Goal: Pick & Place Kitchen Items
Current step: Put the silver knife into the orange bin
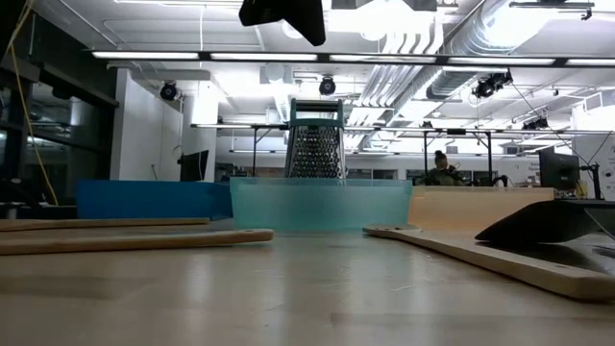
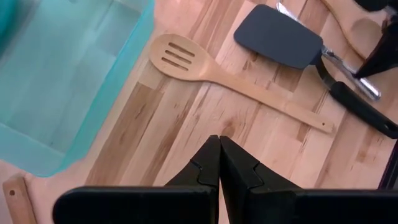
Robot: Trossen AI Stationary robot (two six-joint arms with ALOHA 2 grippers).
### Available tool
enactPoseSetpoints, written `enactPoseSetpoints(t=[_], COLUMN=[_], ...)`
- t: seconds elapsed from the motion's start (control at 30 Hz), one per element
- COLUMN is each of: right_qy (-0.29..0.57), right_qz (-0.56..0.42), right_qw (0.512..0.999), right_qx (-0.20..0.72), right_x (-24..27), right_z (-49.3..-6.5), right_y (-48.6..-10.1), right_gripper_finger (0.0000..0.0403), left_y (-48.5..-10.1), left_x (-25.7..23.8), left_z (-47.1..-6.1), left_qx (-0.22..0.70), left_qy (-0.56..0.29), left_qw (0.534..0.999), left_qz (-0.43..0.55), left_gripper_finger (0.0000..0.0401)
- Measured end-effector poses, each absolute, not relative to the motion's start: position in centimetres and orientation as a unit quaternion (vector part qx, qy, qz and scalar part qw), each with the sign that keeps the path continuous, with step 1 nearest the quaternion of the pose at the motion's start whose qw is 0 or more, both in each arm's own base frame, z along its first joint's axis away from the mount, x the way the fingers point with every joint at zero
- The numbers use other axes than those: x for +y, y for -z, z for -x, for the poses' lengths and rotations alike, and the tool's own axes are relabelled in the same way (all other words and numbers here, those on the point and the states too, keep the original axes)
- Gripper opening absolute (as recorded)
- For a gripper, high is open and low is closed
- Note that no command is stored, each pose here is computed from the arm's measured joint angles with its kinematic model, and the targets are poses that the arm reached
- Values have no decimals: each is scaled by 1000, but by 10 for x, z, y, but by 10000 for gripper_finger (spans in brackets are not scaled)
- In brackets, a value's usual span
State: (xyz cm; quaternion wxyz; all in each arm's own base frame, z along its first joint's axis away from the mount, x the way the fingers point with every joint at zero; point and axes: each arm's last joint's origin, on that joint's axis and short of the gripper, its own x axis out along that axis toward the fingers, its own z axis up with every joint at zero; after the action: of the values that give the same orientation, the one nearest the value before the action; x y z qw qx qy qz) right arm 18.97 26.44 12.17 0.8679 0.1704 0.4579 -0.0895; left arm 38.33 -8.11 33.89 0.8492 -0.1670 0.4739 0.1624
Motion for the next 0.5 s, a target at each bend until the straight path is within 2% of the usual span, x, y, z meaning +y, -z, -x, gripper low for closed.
enactPoseSetpoints(t=[0.5], right_qy=[15], right_qz=[-232], right_qw=[846], right_qx=[480], right_x=[283], right_z=[-190], right_y=[-121], right_gripper_finger=[3], left_y=[-339], left_x=[-81], left_z=[-383], left_qx=[473], left_qy=[-163], left_qw=[850], left_qz=[167], left_gripper_finger=[0])
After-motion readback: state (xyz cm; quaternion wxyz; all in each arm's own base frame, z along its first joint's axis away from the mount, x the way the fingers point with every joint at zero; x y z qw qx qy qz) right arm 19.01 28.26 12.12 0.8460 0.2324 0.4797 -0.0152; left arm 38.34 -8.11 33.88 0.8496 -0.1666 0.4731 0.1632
